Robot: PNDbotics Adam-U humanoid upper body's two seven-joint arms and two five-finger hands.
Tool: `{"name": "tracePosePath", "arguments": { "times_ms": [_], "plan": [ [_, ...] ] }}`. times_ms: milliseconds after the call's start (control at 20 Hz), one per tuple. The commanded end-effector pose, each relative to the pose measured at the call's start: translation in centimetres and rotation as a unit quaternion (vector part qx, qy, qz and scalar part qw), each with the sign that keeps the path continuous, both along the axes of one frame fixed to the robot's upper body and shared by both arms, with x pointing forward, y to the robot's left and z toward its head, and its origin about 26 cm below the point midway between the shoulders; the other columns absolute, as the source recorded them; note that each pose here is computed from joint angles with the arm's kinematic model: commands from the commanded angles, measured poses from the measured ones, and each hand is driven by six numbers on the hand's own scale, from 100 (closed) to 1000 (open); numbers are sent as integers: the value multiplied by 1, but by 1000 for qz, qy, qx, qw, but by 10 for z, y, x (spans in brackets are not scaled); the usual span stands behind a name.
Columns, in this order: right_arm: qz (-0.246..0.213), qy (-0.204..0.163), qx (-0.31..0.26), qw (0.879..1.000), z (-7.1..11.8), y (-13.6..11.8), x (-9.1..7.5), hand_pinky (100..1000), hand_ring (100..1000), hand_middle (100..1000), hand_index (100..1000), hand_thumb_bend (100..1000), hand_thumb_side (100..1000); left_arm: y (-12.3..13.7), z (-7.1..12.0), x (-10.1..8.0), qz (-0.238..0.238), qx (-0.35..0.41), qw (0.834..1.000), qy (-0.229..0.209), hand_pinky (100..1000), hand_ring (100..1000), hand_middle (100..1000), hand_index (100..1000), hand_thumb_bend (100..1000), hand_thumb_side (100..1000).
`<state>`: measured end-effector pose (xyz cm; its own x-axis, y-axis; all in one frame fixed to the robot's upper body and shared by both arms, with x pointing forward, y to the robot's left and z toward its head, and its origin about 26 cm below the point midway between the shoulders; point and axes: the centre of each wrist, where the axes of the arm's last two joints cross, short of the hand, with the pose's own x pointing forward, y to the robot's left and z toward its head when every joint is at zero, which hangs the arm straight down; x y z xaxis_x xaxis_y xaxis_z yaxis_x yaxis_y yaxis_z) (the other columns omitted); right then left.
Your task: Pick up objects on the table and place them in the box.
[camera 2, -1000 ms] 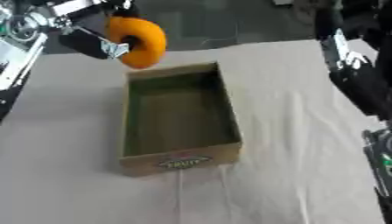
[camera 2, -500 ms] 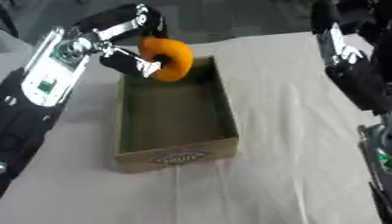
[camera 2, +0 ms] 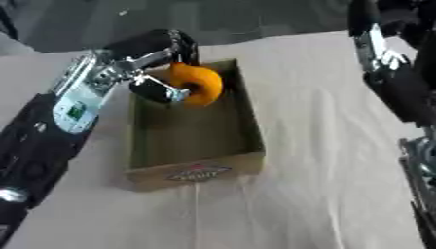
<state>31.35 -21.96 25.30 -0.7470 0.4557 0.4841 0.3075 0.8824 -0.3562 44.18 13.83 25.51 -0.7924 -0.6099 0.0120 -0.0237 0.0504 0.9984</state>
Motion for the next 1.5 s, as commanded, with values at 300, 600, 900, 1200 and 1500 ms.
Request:
{"name": "tracePosePath", "arguments": {
  "times_ms": [300, 600, 900, 1200, 1500],
  "plan": [
    [4, -17, 3, 1000, 8, 0, -4, 536, 822, 545, 790, 387, 716, -2, -12, 5, -5, 36, 999, 10, 555, 596, 565, 554, 100, 100],
    [3, -16, 4, 1000, 8, 0, -4, 537, 822, 545, 790, 387, 716, 0, -21, 8, -9, 53, 998, 40, 590, 641, 611, 696, 100, 100],
    [3, -15, 4, 1000, 7, 0, -4, 536, 822, 545, 790, 388, 716, 1, -19, 7, -14, 63, 997, 43, 664, 743, 732, 887, 186, 100],
    [3, -13, 5, 1000, 6, 0, -4, 537, 821, 545, 790, 388, 716, 3, -13, 4, -13, 59, 998, 31, 689, 767, 768, 928, 241, 100],
    [2, -12, 6, 1000, 6, 0, -4, 537, 821, 546, 790, 388, 716, 5, 1, -3, -18, 39, 999, 8, 688, 764, 766, 917, 226, 100]
  ]
}}
